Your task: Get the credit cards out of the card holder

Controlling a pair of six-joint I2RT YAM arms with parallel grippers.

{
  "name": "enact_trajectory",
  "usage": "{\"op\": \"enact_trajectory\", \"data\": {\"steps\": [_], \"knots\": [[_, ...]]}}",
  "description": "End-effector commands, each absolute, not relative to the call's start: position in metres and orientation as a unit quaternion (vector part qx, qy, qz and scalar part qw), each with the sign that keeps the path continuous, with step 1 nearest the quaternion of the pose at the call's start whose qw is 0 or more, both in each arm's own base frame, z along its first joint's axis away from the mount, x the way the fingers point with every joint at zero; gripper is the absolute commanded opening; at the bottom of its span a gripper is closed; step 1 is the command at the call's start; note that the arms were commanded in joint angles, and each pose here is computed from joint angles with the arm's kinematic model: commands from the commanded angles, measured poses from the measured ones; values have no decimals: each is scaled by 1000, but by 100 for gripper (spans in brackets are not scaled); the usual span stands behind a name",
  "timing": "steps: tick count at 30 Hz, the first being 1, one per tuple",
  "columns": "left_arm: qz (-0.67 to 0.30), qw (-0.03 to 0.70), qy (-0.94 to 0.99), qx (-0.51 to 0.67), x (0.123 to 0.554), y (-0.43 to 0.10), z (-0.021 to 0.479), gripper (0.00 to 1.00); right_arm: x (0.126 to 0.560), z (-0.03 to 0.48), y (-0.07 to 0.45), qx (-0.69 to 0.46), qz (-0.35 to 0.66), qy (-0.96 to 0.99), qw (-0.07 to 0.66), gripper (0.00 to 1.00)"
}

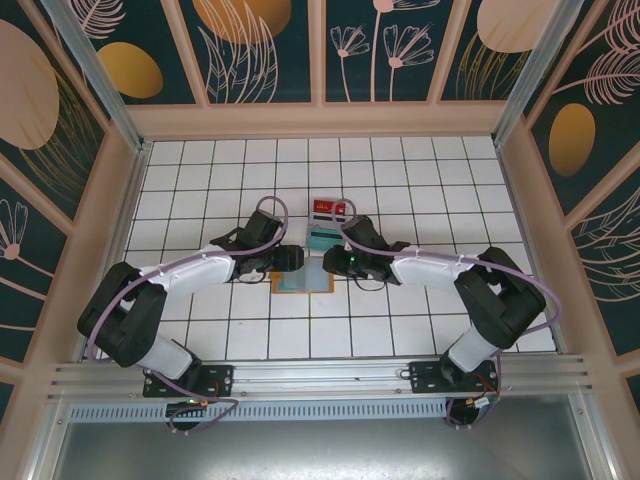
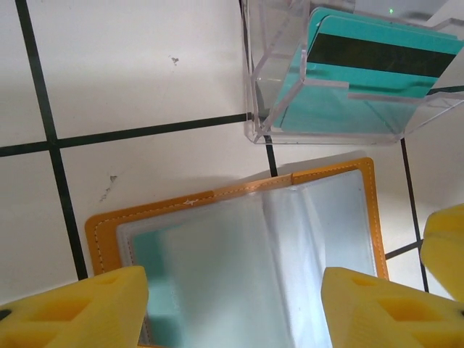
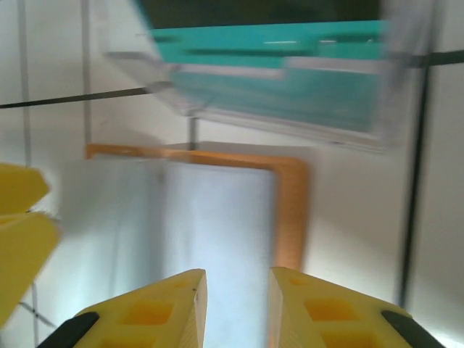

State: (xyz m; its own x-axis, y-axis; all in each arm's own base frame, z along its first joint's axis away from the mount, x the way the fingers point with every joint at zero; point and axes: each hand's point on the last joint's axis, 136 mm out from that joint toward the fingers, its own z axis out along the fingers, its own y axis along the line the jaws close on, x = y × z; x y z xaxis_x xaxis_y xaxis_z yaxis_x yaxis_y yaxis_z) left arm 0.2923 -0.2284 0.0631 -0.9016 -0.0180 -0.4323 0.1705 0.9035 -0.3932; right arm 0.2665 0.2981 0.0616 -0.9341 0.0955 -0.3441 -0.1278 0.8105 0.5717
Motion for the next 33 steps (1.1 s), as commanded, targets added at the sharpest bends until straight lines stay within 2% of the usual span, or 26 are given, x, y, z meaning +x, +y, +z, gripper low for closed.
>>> {"op": "enact_trajectory", "data": {"steps": [1,6,16,28,33], "knots": [[-234,224,944,52,292,-231,73,67,275,86,317,-20,340,919,201,29],[-274,202,939,53,292,-249,70,67,273,81,310,-14,326,924,201,29],[-204,192,959,33,291,-225,47,70,270,78,298,-3,317,926,205,30],[-193,169,967,16,284,-220,30,67,268,73,296,1,313,928,201,30],[-224,155,962,25,279,-231,29,65,267,72,295,2,313,928,201,30]]}}
